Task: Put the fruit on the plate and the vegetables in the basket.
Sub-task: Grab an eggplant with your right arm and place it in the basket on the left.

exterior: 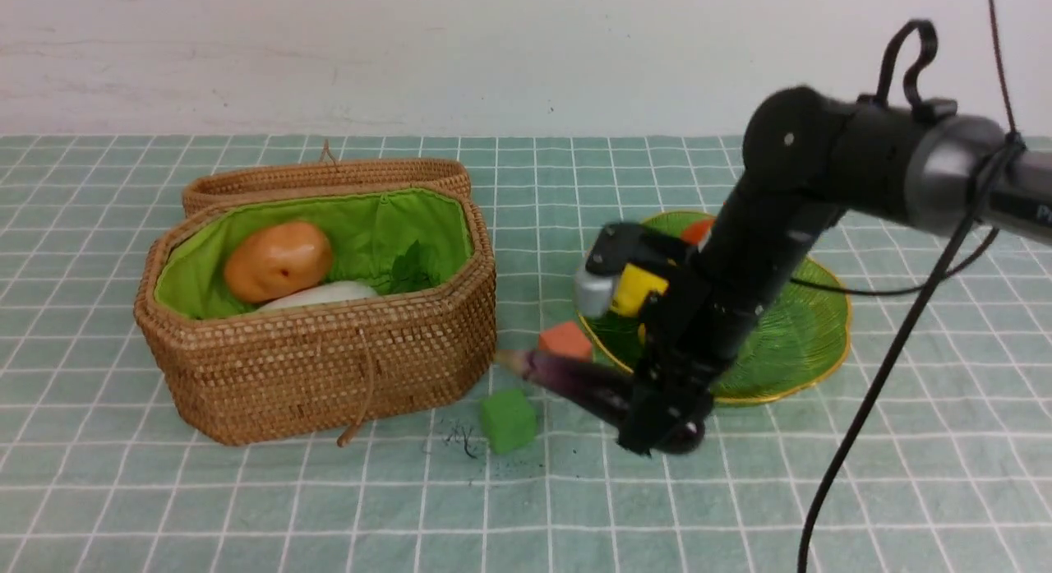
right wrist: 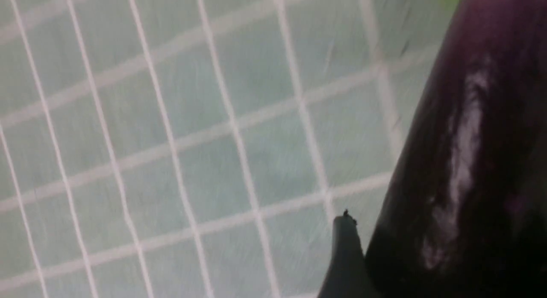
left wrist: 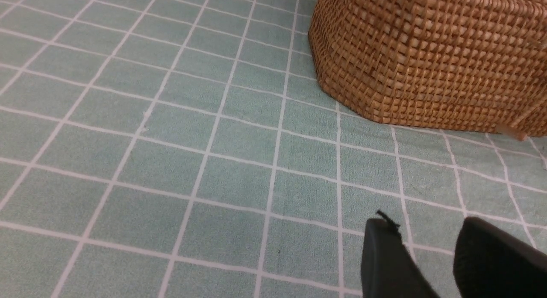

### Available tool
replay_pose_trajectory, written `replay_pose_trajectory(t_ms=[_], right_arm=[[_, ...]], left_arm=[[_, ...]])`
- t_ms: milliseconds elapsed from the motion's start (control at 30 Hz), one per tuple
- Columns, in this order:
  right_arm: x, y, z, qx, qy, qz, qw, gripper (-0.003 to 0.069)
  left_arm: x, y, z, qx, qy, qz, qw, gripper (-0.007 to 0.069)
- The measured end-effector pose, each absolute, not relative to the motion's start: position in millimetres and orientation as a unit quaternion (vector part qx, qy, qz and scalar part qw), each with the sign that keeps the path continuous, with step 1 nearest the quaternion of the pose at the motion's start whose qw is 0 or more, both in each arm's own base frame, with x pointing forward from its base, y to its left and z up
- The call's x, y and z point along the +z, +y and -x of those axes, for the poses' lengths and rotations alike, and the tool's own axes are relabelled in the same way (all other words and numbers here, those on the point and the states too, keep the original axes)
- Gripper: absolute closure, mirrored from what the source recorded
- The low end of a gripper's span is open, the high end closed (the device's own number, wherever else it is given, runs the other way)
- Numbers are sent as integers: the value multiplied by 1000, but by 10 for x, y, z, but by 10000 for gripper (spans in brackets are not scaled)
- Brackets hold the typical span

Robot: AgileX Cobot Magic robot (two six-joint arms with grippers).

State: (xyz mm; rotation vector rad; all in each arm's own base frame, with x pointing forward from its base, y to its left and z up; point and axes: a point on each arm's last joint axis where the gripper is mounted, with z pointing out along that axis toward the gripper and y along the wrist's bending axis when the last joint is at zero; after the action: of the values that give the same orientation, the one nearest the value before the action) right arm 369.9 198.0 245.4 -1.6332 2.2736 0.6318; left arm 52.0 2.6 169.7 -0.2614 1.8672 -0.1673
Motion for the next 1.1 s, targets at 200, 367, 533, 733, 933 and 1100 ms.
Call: replay_pose_trajectory(t_ms=[200,367,533,733,933,1100], right_arm=[[3152,2198,-3818,292,735,549,269,216],[3449,2440,-3901,319,673,521,417,219],[3389,2734,-3934,281,636,530,485,222],[2934,3063,-4030,248,635,544,489,222],[2695,3112,-4122,233,649,537,485,171],[2778,3106,-4081,242,643,541,486,-7]], left_arm=[[1697,26,-520,-72,800,112,585,388],[1697,26,-520,-72,800,112,585,388],[1697,26,-520,-72,800,112,585,388],[1697,26,-520,-72,800,112,585,388],[1697,26,-520,-72,800,112,585,388],[1697,26,-520,-72,800,112,585,388]])
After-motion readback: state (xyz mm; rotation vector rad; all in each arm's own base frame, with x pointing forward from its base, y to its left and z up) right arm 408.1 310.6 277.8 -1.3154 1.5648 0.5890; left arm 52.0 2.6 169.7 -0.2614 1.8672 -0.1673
